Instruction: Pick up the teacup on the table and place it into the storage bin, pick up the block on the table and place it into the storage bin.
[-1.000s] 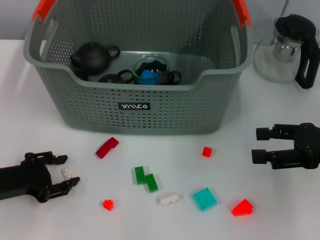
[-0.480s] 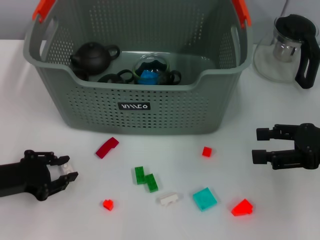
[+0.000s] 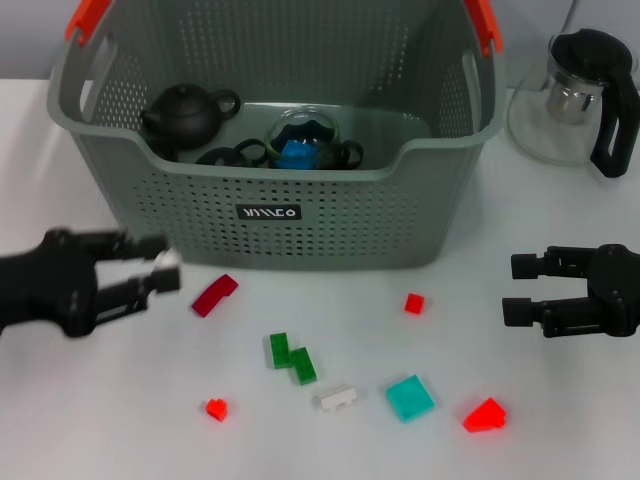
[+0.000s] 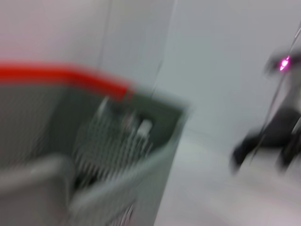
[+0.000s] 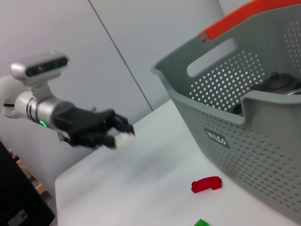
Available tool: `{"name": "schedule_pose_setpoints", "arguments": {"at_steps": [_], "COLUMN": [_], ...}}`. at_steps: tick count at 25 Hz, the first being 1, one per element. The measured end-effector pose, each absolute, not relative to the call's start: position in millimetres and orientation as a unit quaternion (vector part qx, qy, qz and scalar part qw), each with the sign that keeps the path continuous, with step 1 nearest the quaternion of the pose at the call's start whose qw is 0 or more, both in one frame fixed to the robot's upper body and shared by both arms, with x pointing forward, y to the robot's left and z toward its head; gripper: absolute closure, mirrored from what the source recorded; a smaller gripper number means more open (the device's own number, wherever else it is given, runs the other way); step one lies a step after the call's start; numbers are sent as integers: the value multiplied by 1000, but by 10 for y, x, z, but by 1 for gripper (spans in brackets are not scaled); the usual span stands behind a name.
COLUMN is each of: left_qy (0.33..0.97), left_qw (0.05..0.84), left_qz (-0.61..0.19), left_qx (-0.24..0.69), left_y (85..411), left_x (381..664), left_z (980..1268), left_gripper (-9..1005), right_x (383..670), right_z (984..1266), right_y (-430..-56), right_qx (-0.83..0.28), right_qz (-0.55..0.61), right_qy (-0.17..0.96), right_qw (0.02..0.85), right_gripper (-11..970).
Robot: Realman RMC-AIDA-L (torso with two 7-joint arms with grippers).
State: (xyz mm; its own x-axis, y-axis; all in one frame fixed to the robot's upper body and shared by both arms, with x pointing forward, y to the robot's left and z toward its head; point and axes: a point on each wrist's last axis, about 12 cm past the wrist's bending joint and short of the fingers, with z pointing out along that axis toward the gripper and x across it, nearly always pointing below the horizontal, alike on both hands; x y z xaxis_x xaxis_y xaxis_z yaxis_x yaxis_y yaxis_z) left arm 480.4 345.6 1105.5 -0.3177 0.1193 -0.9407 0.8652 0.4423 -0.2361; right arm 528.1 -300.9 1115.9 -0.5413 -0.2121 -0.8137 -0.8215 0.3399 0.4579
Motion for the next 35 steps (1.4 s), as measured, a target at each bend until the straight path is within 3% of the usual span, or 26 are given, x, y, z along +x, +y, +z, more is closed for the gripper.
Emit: {"name": "schedule_pose_setpoints", "arguments": {"at_steps": [6, 10, 16, 20, 27, 35], "left_qy": [633, 593, 651, 730, 819, 861], "left_qw": [525, 573, 529, 460, 382, 326], "left_qz": [-499, -520, -513, -447, -275, -173], "left_qx": [275, 221, 183, 237, 327, 351], "left_y": [3185, 3076, 2889, 2658, 2250, 1819], "left_x": [5030, 5245, 5860, 6204, 6466, 6619], "left_z": [11256, 11396, 11720, 11980, 12385, 12287], "left_gripper": [592, 593, 586, 576, 557, 536], "right_x": [5287, 5287, 5281, 5284, 5289, 5285], "right_z": [11159, 11159, 11150, 11152, 11157, 11152], "right_y": [-3003, -3001, -2993, -2987, -2982, -2980], "right_qx": [-347, -347, -345, -346, -348, -348], "right_qz": [458, 458, 460, 460, 459, 460], "right_qy": [748, 748, 748, 748, 748, 748], "right_qw": [332, 331, 332, 332, 331, 330], "right_gripper": [44, 45, 47, 46, 45, 44]}}
